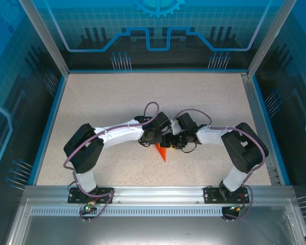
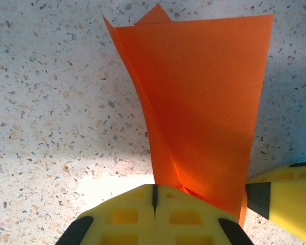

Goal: Fold a paper plane with a square sheet of paper (pick it up from the middle)

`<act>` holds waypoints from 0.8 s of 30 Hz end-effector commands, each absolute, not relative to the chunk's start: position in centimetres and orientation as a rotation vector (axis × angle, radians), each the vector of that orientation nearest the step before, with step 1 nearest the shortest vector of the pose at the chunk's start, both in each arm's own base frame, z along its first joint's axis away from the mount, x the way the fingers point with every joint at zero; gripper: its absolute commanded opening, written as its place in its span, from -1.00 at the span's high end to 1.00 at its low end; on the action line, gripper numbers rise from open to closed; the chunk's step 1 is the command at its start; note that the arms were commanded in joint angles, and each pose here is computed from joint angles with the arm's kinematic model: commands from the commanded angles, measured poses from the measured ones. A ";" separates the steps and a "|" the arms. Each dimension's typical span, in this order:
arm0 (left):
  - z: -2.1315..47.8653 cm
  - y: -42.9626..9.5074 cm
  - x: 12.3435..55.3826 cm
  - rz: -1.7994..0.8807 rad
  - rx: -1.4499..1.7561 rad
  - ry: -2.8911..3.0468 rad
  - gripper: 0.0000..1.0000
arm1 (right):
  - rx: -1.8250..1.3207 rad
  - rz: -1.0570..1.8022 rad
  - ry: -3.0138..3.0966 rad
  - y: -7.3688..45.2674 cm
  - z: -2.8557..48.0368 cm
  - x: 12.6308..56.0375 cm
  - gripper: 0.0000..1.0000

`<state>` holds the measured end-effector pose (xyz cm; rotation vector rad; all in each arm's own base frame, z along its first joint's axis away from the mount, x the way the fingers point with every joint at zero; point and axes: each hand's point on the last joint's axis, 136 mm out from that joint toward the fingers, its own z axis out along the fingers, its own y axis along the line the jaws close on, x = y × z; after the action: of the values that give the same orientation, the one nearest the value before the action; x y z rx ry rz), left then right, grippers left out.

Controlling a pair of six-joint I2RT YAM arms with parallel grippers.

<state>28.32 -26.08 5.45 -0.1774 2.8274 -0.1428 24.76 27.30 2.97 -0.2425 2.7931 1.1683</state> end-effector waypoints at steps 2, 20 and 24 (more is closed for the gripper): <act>6.2 -25.7 28.1 -0.157 -0.164 2.828 0.91 | -0.299 1.262 2.757 28.8 3.8 24.2 -0.08; 6.4 -25.7 28.3 -0.158 -0.167 2.829 0.88 | -0.410 1.117 2.786 28.8 2.8 23.4 0.29; 6.3 -25.6 28.2 -0.152 -0.166 2.833 0.88 | -0.430 1.072 2.807 28.8 2.4 23.2 0.41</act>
<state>28.26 -25.89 5.42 -0.1768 2.8320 -0.1344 23.33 28.48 2.78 -0.3875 2.7874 1.1210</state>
